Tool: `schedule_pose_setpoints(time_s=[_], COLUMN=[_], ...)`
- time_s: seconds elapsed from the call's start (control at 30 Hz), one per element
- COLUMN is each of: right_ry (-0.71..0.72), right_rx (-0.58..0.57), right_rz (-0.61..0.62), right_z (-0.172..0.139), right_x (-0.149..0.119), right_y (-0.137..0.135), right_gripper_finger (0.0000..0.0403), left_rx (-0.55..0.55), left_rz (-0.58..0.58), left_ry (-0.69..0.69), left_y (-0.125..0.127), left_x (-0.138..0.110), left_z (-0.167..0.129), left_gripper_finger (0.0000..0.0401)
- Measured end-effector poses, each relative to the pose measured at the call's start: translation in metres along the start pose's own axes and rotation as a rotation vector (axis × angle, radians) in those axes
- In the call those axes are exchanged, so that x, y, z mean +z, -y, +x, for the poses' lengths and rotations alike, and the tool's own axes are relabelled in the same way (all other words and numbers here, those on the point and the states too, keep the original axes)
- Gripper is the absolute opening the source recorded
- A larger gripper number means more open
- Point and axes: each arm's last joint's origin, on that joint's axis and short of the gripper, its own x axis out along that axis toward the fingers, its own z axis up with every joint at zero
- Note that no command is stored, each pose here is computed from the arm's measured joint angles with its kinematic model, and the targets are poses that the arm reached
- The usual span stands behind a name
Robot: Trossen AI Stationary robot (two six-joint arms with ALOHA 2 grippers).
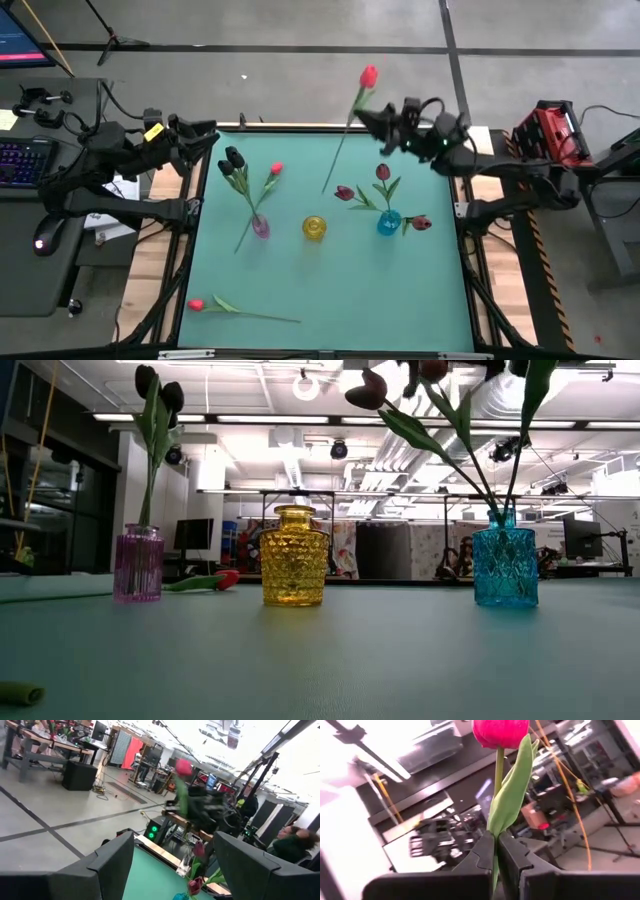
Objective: Sort flowers into vase by color
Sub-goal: Put the top right pink flower into the yellow vase
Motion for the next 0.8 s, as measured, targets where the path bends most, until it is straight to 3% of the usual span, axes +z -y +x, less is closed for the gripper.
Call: schedule_pose_setpoints(time_s=[0.17,0.3,0.53,0.8], right_ry=[-0.003,-0.055,-0.108,-0.241], right_rx=[0.045,-0.027,-0.110,-0.233], right_rz=[-0.033,-0.071,-0.116,-0.309], right_z=[0.000,-0.003,0.006,0.038], right_x=[-0.022,-0.043,-0.085,-0.107], right_y=[-0.039,-0.058,-0.071,-0.086], right_gripper_finger=[0.0000,0.0000,0.0000,0.0000], left_rx=[0.019,0.019,0.019,0.022], left_rz=[0.000,0.000,-0.028,-0.040], left_ry=[0.007,0.007,0.005,-0.001], left_y=[-0.001,-0.001,0.000,0.000], left_x=[0.000,0.000,0.000,-0.001], left_z=[0.000,0.000,0.001,0.003], left_gripper_finger=[0.0262,0.0262,0.0262,0.0262])
